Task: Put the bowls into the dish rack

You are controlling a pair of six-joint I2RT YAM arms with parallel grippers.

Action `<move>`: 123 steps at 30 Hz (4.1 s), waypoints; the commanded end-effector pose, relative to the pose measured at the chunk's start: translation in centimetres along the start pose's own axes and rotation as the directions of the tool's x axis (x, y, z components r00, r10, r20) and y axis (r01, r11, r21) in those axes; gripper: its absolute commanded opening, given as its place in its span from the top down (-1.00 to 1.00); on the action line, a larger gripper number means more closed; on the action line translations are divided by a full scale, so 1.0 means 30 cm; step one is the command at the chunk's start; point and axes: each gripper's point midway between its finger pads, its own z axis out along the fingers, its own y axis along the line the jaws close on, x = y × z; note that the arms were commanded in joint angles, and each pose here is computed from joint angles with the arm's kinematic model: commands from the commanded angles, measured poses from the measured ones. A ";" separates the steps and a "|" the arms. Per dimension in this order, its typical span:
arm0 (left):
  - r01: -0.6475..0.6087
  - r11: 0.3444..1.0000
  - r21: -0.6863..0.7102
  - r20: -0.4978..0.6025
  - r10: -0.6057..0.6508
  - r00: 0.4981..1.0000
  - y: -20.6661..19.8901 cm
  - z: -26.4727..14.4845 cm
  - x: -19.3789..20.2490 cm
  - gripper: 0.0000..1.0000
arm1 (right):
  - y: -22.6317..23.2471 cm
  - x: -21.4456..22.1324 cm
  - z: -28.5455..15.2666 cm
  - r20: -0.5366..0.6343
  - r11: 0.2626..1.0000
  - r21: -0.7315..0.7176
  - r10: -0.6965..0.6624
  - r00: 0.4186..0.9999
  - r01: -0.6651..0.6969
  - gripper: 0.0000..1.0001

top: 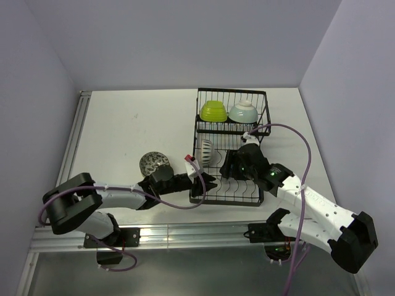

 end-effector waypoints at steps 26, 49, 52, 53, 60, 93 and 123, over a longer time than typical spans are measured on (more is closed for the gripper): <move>-0.045 0.998 -0.050 0.015 0.046 0.999 0.068 0.194 0.059 0.34 | 0.086 -0.119 -0.060 0.088 0.995 -0.090 0.043 0.995 -0.035 1.00; 0.057 0.995 -0.083 0.069 -0.051 0.996 0.102 0.201 0.042 0.99 | 0.082 -0.128 -0.048 0.078 0.992 -0.113 0.061 0.995 -0.052 0.36; 0.082 0.992 -0.094 0.063 -0.076 0.995 0.122 0.205 0.046 0.99 | 0.081 -0.140 -0.047 0.084 0.993 -0.109 0.065 0.994 -0.056 0.06; 0.088 0.993 -0.084 0.060 -0.083 0.995 0.120 0.206 0.048 0.99 | 0.080 -0.143 -0.047 0.086 0.993 -0.106 0.065 0.994 -0.056 -0.01; 0.093 0.994 -0.059 0.046 -0.091 0.995 0.130 0.212 0.056 0.99 | 0.059 -0.147 -0.039 0.087 0.994 -0.085 0.074 0.993 -0.067 -0.59; 0.185 0.982 0.029 0.197 -0.187 0.962 0.174 0.253 -0.097 0.99 | 0.076 -0.215 -0.121 0.186 0.988 -0.141 0.091 0.978 -0.065 -0.97; 0.291 0.957 -0.018 0.149 -0.285 0.947 0.321 0.309 -0.015 1.00 | 0.056 -0.206 -0.137 0.197 0.986 -0.155 0.100 0.975 -0.070 -0.97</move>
